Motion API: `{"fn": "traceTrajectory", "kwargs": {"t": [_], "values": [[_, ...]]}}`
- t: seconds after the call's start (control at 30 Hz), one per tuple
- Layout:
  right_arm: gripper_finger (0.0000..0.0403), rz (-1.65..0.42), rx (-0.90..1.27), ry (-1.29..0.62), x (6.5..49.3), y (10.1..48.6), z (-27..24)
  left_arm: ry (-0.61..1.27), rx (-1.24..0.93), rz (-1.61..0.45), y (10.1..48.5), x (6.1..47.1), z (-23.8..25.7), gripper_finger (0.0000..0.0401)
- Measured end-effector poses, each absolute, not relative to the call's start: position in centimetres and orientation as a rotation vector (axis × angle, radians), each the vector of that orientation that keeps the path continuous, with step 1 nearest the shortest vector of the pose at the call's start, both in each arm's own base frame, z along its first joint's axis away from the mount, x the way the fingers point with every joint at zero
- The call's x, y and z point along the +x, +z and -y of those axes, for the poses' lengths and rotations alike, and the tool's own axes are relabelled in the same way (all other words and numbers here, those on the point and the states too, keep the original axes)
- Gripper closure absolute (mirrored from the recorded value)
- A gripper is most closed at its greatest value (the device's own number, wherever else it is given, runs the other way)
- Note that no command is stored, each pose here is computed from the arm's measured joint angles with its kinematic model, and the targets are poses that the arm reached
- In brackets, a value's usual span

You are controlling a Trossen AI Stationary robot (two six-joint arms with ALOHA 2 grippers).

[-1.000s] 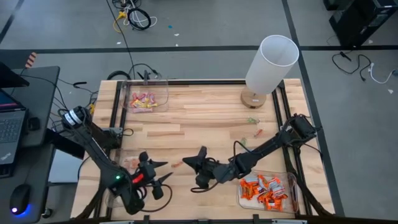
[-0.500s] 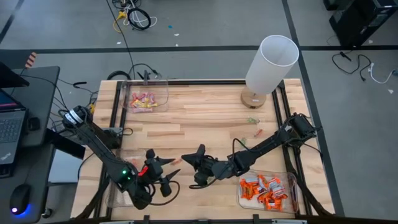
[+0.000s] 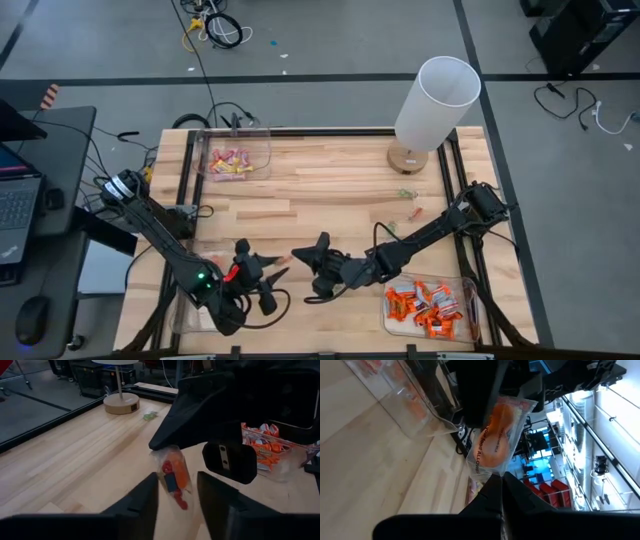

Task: Sort candy
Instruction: Put the orange gummy into the bottom left transparent bin

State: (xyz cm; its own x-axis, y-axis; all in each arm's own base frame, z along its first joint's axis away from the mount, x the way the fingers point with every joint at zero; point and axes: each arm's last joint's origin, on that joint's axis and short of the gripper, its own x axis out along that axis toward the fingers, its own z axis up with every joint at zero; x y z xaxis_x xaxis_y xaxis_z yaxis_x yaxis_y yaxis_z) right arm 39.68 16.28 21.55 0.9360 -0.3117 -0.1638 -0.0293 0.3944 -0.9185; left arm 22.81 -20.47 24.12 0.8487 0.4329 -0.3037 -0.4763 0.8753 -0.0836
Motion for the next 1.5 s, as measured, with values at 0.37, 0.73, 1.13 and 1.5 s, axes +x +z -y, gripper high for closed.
{"fn": "traceTrajectory", "kwargs": {"t": [0.37,0.73,1.13,1.5], "values": [[0.0357,-0.369,-1.069,-0.269,39.4,21.4,-16.3,0.502,-0.127,-0.278,24.0,22.7,20.3,0.0393],[0.0291,-0.367,-0.906,-0.460,39.1,22.0,-16.1,0.564,-0.073,-0.249,23.9,22.3,19.8,0.0392],[0.0285,-0.329,-0.705,-0.466,38.0,25.4,-14.3,0.383,-0.283,-0.590,26.2,21.0,20.2,0.0396],[0.0285,-0.387,-0.467,-0.309,38.5,25.3,-10.7,0.525,-0.431,-0.896,32.5,16.9,19.7,0.0400]]}}
